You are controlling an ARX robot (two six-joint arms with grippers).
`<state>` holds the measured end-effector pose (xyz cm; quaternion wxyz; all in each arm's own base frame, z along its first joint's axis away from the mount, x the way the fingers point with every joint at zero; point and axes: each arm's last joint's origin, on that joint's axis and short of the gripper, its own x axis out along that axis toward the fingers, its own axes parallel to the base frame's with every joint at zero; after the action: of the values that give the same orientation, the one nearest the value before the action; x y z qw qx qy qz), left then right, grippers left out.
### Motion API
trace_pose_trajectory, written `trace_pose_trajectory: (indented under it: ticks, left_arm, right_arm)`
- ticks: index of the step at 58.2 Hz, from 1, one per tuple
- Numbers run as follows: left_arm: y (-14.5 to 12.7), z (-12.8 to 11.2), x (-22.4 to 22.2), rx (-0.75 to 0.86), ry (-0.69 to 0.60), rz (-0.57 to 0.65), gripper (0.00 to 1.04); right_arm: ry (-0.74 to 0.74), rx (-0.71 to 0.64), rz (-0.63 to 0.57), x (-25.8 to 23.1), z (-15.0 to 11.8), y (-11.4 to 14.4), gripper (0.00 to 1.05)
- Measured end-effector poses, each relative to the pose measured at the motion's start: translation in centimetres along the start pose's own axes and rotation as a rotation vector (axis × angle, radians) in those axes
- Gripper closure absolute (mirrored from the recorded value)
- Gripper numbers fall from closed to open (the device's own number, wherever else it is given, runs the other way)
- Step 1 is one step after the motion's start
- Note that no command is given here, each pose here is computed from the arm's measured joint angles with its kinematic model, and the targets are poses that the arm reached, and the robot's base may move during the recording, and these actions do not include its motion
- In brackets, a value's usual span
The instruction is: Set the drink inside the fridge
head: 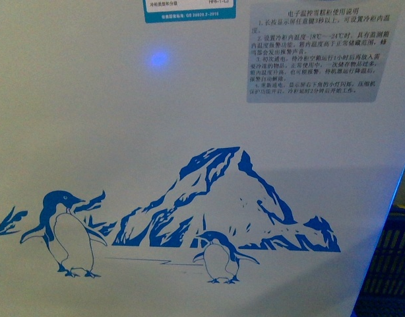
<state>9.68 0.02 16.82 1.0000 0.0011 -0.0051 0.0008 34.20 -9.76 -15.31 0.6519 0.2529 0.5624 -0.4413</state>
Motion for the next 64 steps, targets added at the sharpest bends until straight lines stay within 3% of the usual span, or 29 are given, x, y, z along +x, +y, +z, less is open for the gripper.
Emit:
trace_pose_trajectory:
  ticks: [34,45,54,64]
  left_arm:
    - [0.0,0.0,0.0,0.0,0.0,0.0,0.08]
    - [0.0,0.0,0.0,0.0,0.0,0.0,0.08]
    - [0.0,0.0,0.0,0.0,0.0,0.0,0.08]
    - [0.0,0.0,0.0,0.0,0.0,0.0,0.08]
  right_arm:
    - [0.049,-0.009,-0.036,3.6,-1.6,-0.2,0.08]
    - [0.069,-0.018,-0.002,3.7,-1.4,0.2,0.4]
    - [0.056,-0.031,0.012,3.1,-1.3,0.1,0.6]
    - [0.007,-0.085,0.089,0.1,-0.4,0.0,0.68]
